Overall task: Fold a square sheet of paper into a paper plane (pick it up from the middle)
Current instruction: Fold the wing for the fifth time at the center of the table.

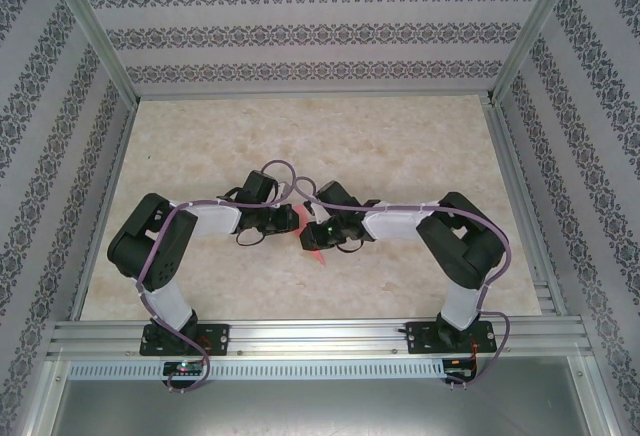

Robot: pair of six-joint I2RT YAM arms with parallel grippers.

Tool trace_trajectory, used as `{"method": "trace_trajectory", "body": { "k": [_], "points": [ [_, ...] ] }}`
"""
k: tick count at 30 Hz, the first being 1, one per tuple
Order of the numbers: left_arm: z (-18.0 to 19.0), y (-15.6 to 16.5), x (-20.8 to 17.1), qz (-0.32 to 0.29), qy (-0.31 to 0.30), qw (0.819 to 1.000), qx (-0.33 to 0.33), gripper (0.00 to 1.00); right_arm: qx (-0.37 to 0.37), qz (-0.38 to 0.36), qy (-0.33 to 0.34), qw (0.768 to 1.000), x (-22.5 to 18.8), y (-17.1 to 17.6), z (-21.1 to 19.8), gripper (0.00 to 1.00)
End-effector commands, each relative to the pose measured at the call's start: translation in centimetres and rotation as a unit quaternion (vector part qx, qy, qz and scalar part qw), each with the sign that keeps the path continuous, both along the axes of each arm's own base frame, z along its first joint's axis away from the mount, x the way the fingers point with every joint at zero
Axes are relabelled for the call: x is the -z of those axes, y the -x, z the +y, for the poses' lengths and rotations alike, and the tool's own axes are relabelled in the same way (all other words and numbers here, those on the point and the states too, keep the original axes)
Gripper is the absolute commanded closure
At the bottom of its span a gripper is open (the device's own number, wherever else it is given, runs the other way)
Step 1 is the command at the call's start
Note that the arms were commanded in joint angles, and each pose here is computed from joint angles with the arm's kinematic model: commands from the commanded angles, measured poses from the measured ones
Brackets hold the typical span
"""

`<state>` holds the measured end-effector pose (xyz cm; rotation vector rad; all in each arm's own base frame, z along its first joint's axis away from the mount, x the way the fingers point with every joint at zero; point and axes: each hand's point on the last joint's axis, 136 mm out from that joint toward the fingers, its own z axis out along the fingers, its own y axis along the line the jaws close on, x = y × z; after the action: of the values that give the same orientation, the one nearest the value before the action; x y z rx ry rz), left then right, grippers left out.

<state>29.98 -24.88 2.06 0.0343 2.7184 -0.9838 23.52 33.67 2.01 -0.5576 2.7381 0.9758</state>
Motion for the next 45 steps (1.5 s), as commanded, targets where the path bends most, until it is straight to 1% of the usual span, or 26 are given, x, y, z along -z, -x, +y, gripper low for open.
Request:
{"method": "trace_trajectory", "body": {
  "k": [1, 3, 6, 9, 11, 13, 17, 23, 29, 45],
  "points": [
    [-1.0, -1.1, -2.2, -0.025, 0.028, 0.999, 0.0, 0.86, 0.032, -0.003, -0.002, 0.999, 0.9, -1.0, -0.1, 0.85],
    [-1.2, -1.3, -3.4, -0.041, 0.039, 0.998, 0.001, 0.84, 0.045, 0.005, 0.004, 0.999, 1.8, -0.8, -0.8, 0.85],
    [-0.8, -1.6, -4.9, -0.07, 0.039, 0.997, -0.008, 0.77, 0.066, 0.014, 0.005, 0.998, 2.5, -0.6, -1.9, 0.85],
    [0.1, -1.7, -5.0, -0.087, 0.026, 0.996, -0.022, 0.73, 0.082, 0.023, 0.002, 0.996, 2.9, -0.4, -2.5, 0.85],
    [0.4, -1.7, -4.6, -0.09, 0.025, 0.995, -0.028, 0.72, 0.085, 0.028, 0.002, 0.996, 3.1, -0.3, -2.6, 0.85],
    [0.4, -1.6, -4.0, -0.088, 0.025, 0.995, -0.026, 0.72, 0.087, 0.033, 0.003, 0.996, 3.3, -0.1, -2.7, 0.85],
    [0.6, -1.7, -3.2, -0.089, 0.022, 0.995, -0.026, 0.76, 0.09, 0.041, 0.011, 0.995, 3.8, 0.1, -3.3, 0.85],
    [0.6, -2.0, -2.8, -0.112, 0.021, 0.993, -0.012, 0.8, 0.089, 0.051, 0.022, 0.994, 4.4, 0.5, -3.7, 0.85],
    [1.1, -2.1, -2.2, -0.121, 0.016, 0.993, -0.01, 0.82, 0.091, 0.061, 0.038, 0.993, 5.1, 0.7, -4.1, 0.85],
    [1.4, -3.1, -0.9, -0.121, 0.005, 0.992, -0.017, 0.82, 0.081, 0.076, 0.065, 0.992, 6.4, 1.9, -5.2, 0.86]
  ]
}}
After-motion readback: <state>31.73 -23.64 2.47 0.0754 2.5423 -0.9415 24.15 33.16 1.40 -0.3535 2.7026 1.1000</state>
